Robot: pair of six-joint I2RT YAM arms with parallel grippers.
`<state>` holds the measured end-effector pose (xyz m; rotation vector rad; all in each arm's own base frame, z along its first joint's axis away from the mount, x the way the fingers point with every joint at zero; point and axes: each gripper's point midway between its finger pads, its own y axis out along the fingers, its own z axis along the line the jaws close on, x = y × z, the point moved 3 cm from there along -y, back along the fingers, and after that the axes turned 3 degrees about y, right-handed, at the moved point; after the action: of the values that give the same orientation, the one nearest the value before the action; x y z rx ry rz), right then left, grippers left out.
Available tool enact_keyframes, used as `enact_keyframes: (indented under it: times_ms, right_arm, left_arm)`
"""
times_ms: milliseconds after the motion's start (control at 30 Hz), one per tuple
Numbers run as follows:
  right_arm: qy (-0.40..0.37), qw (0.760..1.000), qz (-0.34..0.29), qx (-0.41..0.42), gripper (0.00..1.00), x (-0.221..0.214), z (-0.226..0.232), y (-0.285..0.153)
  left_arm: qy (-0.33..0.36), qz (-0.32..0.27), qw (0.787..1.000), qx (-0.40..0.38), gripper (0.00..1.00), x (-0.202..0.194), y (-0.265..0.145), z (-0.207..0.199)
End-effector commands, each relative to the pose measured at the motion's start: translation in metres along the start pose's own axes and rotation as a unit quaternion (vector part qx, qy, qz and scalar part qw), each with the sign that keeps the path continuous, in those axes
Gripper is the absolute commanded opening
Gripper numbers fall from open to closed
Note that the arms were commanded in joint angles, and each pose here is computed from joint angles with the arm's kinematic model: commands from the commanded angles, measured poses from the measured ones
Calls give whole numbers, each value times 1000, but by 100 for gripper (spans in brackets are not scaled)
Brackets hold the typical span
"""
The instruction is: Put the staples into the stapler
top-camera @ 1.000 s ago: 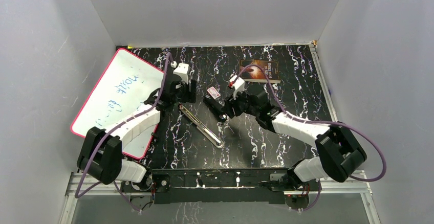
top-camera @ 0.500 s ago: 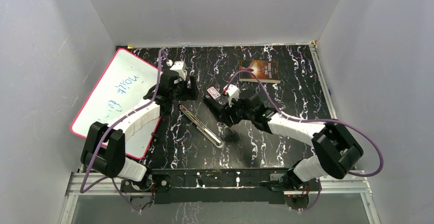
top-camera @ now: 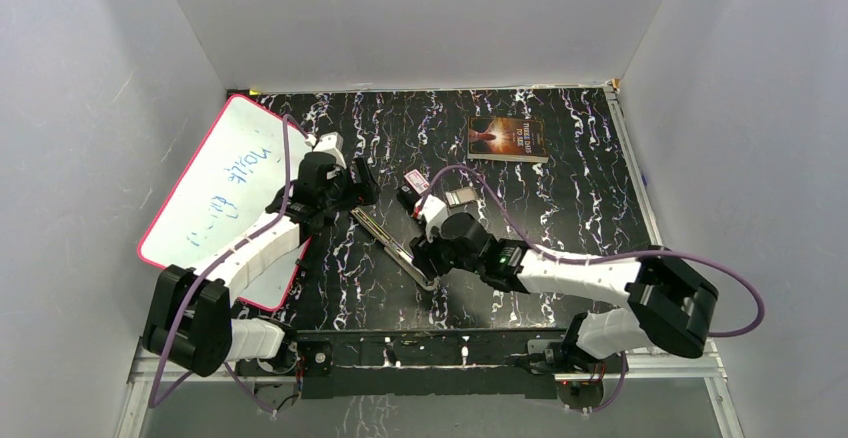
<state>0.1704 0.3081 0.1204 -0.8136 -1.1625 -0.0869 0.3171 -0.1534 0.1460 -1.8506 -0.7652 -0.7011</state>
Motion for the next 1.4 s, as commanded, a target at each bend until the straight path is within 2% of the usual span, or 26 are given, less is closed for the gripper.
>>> enact_keyframes:
  times_ms: [0, 400, 767, 1067, 1367]
  right_arm:
    - [29, 999, 7, -25, 62, -4, 5, 10]
    - [43, 996, 75, -23, 59, -52, 9, 30]
    - [36, 995, 90, -23, 29, -68, 7, 34]
    - [34, 996, 87, -17, 0, -70, 7, 33]
    - [72, 995, 75, 4, 0, -69, 8, 32]
  left_arm:
    - [-20, -5, 1000, -14, 86, -1, -8, -3]
    - [-30, 1, 999, -15, 86, -9, -7, -1]
    - [-51, 11, 999, 1, 86, -22, -5, 8]
    - [-105, 17, 994, -15, 88, -28, -5, 9]
    - [-190, 19, 979, -78, 95, -44, -6, -4]
